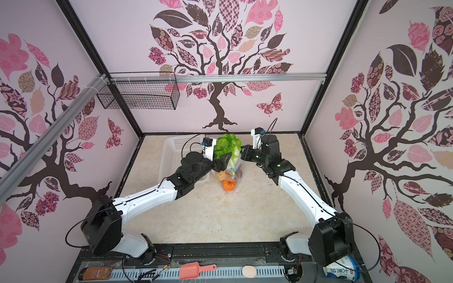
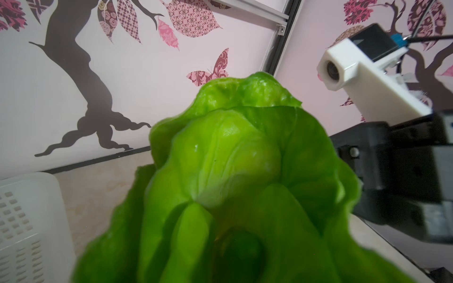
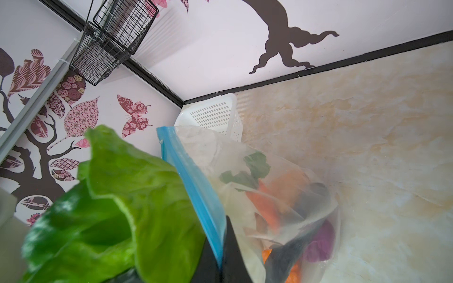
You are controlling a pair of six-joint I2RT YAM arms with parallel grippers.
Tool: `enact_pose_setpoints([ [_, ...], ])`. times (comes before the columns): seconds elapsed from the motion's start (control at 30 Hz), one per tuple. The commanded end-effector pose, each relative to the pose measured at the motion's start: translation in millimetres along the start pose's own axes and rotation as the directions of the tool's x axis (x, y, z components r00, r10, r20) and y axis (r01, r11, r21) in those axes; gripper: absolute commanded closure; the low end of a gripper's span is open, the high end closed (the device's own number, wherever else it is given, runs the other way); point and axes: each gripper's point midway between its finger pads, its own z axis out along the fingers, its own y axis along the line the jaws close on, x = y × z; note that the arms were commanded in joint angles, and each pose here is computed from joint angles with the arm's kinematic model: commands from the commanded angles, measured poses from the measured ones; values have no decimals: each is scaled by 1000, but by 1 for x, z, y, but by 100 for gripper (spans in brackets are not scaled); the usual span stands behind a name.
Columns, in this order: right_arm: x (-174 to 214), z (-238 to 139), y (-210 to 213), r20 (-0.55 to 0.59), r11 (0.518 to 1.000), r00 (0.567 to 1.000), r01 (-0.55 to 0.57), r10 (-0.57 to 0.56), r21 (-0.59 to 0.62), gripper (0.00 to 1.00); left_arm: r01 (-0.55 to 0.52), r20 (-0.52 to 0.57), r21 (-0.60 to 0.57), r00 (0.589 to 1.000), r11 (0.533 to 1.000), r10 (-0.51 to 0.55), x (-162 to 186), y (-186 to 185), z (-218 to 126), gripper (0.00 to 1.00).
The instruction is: Place the food in the zip-top bag and seal the zipper
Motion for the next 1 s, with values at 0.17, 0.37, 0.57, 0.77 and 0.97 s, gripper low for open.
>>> enact_pose_setpoints([
  [0.17, -4, 3, 3, -22, 1000, 999, -27, 27, -11, 100, -50, 12, -2, 999, 999, 50, -8, -2, 12, 70],
  [0.37, -17, -10, 19, -11, 999, 1000, -20, 20, -29, 100, -54, 171, -61, 983, 997, 64, -55, 0, -17, 76],
  [0.57, -35, -17, 41, 19, 995, 999, -34, 36, -96, 100, -27, 324, -32, 945, 999, 36, -86, -12, -38, 76],
  [0.77, -37, -18, 41, 44, 993, 997, -59, 64, -106, 100, -21, 271, -29, 962, 999, 28, -47, -7, -14, 76],
  [0.97, -33, -13, 37, 44, 988, 994, -93, 99, -121, 100, 31, 206, -42, 978, 999, -22, -8, 3, 3, 76],
])
